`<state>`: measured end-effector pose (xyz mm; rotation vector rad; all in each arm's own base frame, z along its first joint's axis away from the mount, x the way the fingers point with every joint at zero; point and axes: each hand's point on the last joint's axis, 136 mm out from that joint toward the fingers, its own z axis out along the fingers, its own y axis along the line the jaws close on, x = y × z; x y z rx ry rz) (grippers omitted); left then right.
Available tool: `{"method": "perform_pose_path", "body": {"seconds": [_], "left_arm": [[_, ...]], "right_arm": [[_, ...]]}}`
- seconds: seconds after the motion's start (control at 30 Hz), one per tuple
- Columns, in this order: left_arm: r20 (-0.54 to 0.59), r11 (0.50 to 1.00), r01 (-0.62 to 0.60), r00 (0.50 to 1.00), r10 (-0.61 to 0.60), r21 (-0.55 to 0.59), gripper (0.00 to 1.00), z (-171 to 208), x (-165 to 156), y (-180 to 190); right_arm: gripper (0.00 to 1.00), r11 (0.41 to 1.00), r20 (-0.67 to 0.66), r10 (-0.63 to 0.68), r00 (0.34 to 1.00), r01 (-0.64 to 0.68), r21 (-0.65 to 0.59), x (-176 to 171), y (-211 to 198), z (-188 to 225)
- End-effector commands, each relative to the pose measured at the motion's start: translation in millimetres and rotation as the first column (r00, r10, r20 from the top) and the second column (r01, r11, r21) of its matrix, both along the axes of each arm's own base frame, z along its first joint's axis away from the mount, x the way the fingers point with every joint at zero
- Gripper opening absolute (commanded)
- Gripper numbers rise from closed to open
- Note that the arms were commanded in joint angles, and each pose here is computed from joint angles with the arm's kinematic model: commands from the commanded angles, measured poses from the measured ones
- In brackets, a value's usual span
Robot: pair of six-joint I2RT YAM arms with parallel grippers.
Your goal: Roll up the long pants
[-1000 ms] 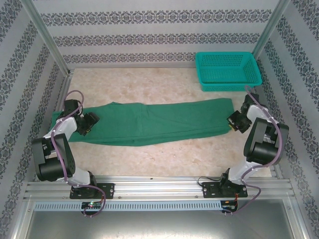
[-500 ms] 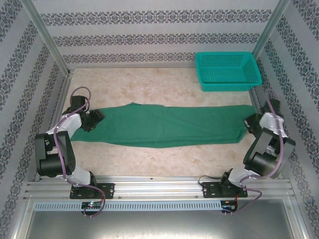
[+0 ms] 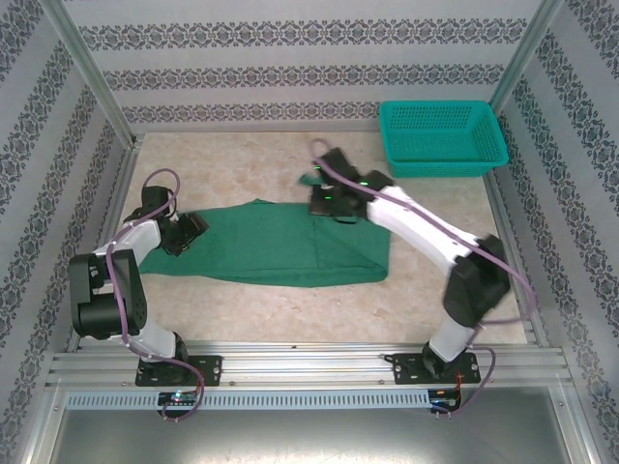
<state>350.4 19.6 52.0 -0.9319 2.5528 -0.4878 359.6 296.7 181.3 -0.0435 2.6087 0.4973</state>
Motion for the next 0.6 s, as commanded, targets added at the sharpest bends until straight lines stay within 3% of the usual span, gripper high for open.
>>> {"method": "perform_pose_path", "body": {"seconds": [0.0,0.17,0.2,0.3,0.37,0.57], "left_arm": [[0.007,0.999,0.032,0.999,-0.032,-0.02,0.65,-10,0,-7],[0.006,0.999,0.04,0.999,-0.04,-0.027,0.66,-13,0,-9],[0.007,0.999,0.041,0.999,-0.041,-0.028,0.66,-12,1,-9],[0.023,0.998,0.056,0.998,-0.055,-0.039,0.68,-7,5,-12],[0.032,0.997,0.07,0.997,-0.068,-0.042,0.69,-4,8,-13],[0.08,0.983,0.162,0.985,-0.156,-0.083,0.72,0,22,-30]], "right_arm": [[0.0,0.992,-0.088,0.114,0.99,-0.117,-0.038,-21,64,-26],[0.0,0.957,-0.149,0.288,0.946,-0.288,0.027,-42,162,-44],[0.08,0.951,-0.152,0.309,0.939,-0.305,0.049,-45,173,-41],[0.66,0.944,-0.157,0.326,0.932,-0.314,0.096,-49,183,-34],[0.97,0.953,-0.128,0.299,0.946,-0.289,0.089,-45,167,-20],[0.98,0.987,-0.112,0.137,0.984,-0.127,0.095,-31,85,-11]]}}
